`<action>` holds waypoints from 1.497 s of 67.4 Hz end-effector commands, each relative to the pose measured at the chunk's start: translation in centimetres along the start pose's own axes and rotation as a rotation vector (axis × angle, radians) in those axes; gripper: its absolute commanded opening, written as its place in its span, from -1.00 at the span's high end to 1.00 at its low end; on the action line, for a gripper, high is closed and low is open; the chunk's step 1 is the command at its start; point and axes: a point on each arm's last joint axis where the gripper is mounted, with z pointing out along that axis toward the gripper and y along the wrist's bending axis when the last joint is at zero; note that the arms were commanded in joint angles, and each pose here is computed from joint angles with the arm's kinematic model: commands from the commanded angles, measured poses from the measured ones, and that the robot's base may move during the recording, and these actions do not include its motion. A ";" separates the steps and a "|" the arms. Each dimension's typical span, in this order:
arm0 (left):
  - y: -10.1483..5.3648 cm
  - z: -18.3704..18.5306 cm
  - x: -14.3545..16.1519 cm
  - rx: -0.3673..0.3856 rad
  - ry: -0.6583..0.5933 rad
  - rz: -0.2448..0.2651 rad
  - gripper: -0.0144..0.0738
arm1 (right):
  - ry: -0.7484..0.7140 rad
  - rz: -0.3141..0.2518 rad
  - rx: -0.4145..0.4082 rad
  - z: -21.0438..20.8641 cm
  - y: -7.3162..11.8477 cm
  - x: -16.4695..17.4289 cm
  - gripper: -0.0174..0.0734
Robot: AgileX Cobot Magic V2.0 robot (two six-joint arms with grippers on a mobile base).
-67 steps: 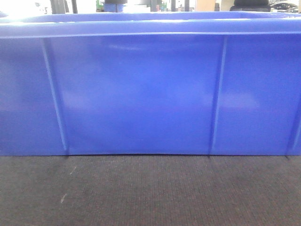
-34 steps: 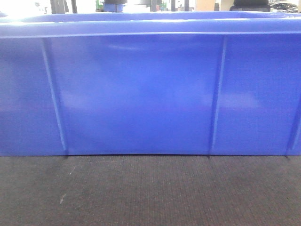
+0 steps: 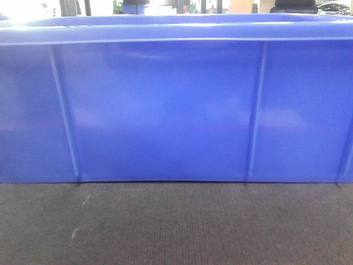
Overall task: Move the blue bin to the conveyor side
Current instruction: 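Withdraw both grippers away from the placed blue bin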
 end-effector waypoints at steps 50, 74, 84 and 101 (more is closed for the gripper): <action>0.0 0.4 4.4 -0.006 -0.002 -0.030 0.64 | -0.030 -0.016 0.005 -0.1 0.0 -0.2 0.77; 0.0 0.4 4.4 -0.006 -0.002 -0.030 0.64 | -0.034 -0.010 0.003 -0.2 0.0 -0.2 0.77; 0.0 0.4 4.4 -0.006 -0.002 -0.030 0.64 | -0.059 -0.082 0.042 -0.2 -0.2 -0.1 0.77; 0.0 0.4 4.4 -0.006 -0.002 -0.030 0.64 | -0.117 -0.026 0.227 -0.1 -1.3 4.6 0.77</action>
